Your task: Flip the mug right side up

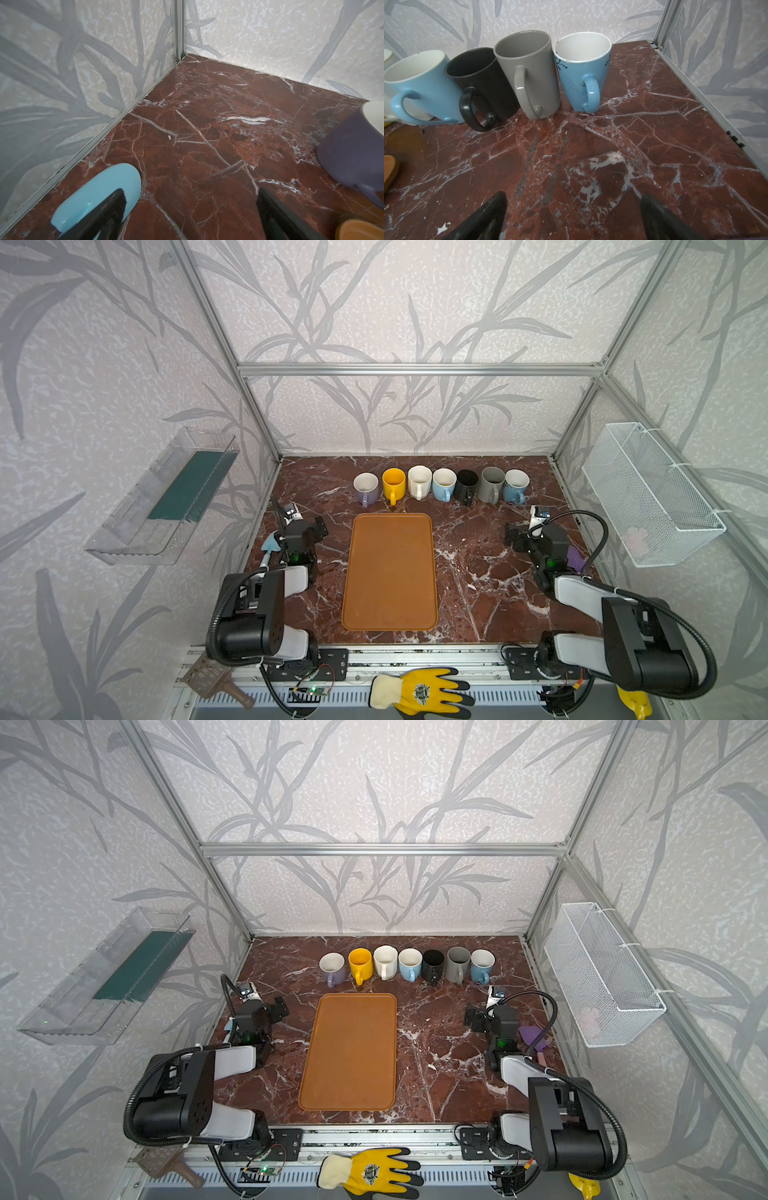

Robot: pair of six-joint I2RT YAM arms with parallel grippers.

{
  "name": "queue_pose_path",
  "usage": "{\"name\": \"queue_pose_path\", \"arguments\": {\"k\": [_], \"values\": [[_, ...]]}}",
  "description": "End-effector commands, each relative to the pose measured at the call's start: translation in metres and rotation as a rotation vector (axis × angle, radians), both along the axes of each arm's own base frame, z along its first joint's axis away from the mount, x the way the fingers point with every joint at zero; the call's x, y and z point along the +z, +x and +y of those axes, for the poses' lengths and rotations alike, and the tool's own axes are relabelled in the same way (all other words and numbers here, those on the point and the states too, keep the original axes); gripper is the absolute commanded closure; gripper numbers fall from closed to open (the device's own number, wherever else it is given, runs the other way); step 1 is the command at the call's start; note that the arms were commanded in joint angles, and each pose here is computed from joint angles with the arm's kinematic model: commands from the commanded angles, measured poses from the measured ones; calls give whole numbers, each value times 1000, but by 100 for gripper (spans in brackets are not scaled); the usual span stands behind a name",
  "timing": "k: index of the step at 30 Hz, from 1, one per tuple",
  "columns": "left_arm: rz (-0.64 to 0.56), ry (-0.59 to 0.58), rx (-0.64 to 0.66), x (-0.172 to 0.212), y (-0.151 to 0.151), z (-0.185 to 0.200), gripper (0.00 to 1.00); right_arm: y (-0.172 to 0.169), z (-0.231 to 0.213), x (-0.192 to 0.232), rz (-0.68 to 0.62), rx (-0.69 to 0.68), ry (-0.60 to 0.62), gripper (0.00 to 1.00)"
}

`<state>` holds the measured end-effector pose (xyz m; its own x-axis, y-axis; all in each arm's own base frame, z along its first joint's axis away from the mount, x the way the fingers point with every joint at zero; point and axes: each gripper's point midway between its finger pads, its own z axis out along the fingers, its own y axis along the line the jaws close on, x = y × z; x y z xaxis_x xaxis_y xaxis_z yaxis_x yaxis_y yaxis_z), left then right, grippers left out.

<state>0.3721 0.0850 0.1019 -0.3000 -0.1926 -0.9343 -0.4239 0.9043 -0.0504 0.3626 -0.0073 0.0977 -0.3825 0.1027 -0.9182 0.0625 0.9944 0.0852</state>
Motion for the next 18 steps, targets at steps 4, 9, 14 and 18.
{"name": "queue_pose_path", "arguments": {"k": [4, 9, 14, 18], "values": [[-78, 21, -58, 12, 3, -7, 1, 16, 10, 13, -125, 73, -46, 1], [-212, 54, -198, 7, -6, -30, 1, 32, 27, 0, -106, 97, -125, 1], [-123, 46, -113, -2, 3, -18, 1, 34, 47, -8, -59, 208, -148, 1], [-29, 29, -150, -6, 13, -24, 1, 36, 45, -8, -35, 203, -143, 1]]}}
